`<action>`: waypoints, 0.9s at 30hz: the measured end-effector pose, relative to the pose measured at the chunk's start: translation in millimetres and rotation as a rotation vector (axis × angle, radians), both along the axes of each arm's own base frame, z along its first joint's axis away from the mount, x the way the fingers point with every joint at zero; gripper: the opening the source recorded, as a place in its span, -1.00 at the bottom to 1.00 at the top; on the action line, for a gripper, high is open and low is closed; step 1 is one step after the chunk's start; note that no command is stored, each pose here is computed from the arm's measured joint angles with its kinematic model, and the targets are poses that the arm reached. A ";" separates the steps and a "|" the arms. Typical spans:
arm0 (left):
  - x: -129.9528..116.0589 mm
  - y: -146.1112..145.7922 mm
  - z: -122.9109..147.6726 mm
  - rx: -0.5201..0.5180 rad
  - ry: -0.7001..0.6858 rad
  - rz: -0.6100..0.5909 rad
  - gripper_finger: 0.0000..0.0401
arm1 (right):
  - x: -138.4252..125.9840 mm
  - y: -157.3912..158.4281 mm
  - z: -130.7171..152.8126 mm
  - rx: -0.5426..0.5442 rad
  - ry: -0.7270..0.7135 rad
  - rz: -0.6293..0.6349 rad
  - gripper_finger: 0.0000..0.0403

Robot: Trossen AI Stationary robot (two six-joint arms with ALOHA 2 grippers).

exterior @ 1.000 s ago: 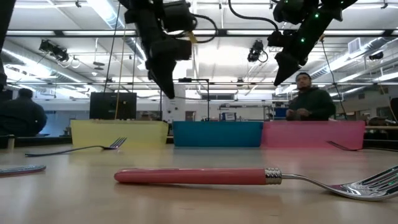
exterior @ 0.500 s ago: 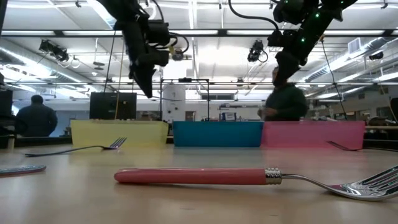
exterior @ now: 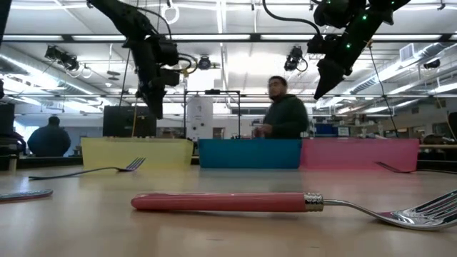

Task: Sort silverware by color (type)
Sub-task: Put the blue fork into the yellow bin

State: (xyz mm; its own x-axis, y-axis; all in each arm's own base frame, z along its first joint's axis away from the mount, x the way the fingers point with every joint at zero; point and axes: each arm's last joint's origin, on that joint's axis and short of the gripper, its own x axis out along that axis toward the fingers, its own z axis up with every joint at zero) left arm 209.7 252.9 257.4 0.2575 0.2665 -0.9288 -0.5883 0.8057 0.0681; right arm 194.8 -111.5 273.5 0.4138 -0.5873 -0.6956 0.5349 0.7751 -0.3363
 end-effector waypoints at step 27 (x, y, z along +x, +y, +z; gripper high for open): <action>7.0 26.3 -90.3 -0.277 0.175 -0.079 -0.95 | -5.8 2.2 -5.3 0.059 0.044 -0.042 -0.51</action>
